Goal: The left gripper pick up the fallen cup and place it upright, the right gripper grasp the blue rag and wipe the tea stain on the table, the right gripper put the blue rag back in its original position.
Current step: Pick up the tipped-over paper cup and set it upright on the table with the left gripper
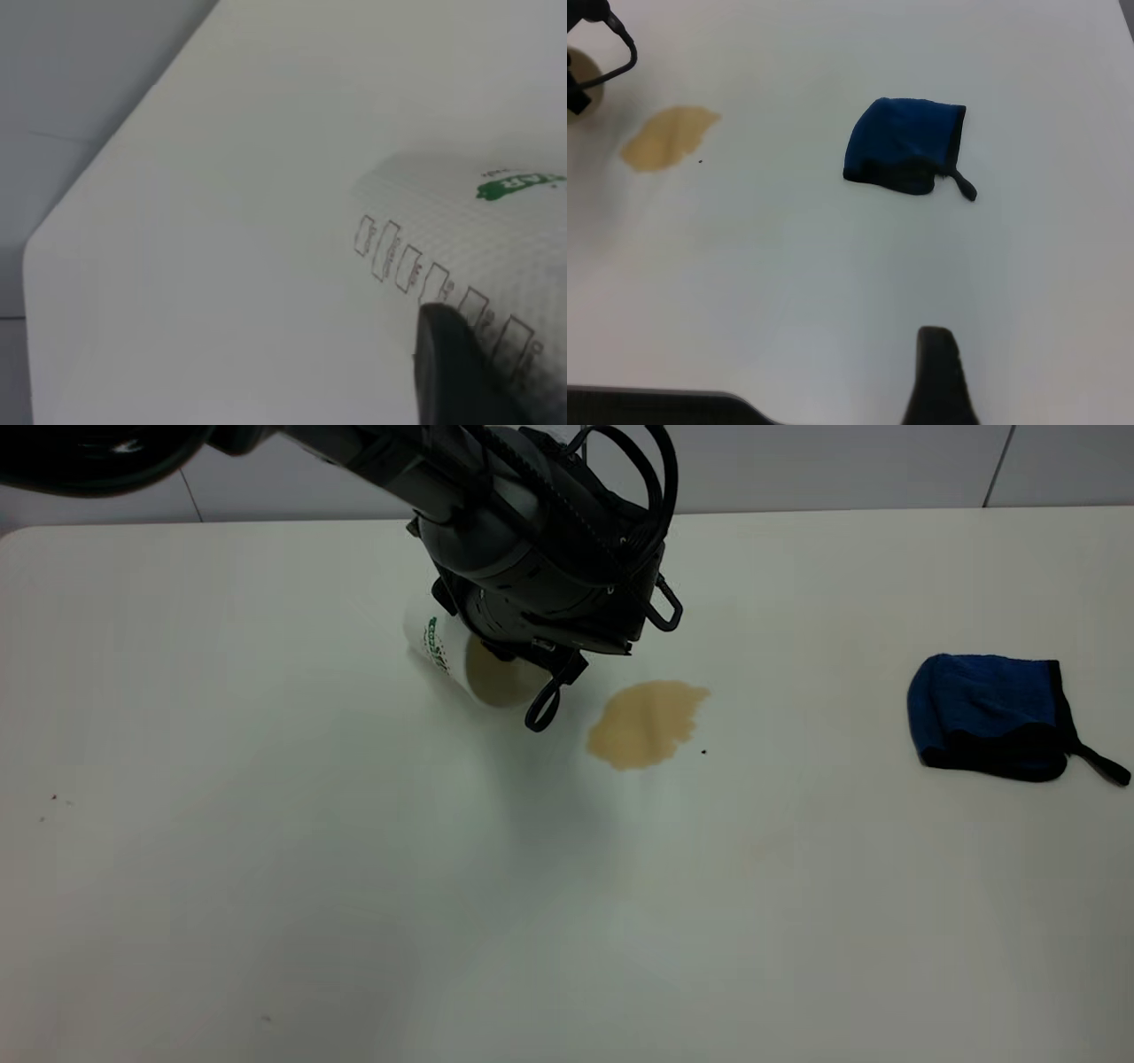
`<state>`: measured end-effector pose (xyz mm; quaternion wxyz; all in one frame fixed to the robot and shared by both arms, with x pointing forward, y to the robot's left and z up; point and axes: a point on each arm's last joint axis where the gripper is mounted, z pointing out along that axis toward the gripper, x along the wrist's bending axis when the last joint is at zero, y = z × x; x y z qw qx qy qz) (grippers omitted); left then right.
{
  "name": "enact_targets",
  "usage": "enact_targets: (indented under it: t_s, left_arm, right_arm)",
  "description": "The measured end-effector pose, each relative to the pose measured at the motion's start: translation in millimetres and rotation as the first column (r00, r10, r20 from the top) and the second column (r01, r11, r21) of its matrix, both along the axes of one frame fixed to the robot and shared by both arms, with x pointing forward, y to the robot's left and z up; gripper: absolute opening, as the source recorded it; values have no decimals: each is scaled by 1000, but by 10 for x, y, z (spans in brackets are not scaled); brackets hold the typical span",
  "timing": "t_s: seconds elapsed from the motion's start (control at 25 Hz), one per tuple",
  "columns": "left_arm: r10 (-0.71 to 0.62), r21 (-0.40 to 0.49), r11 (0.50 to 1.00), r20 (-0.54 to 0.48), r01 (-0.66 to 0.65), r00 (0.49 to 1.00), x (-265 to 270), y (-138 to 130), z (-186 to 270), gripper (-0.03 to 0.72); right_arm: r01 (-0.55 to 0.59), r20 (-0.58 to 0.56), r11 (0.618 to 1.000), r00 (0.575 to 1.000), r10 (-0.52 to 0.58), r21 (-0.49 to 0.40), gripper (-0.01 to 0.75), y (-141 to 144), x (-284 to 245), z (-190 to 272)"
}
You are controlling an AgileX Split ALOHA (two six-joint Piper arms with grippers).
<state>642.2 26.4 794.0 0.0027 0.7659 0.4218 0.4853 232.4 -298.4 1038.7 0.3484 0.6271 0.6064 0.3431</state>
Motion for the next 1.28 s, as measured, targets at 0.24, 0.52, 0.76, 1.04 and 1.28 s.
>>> enact_targets:
  t_s: [0.24,0.52,0.76,1.04,1.28]
  left_arm:
    - [184,-48,983,117,-179,976,112,14,359,16]
    - [312,-236,919,-54,-316,948,381,122,1222,8]
    - [273,-369,845,-325,-387,906,650,571,1615,10]
    - [27,-591,702,-536,-398,844,958,1268,1570,23]
    - [-95,-703,600,-537,-382,838,1115,1652,1439,32]
  right_arm:
    - [0,0,1000,1000,0,0,586,0,0,0]
    - [0,0,1000,1000,0,0,586,0,0,0]
    - [0,0,1000,1000,0,0,586,0,0,0]
    - [0,0,1000,1000,0,0,586,0,0,0]
    - [0,0,1000,1000,0,0,586,0,0,0]
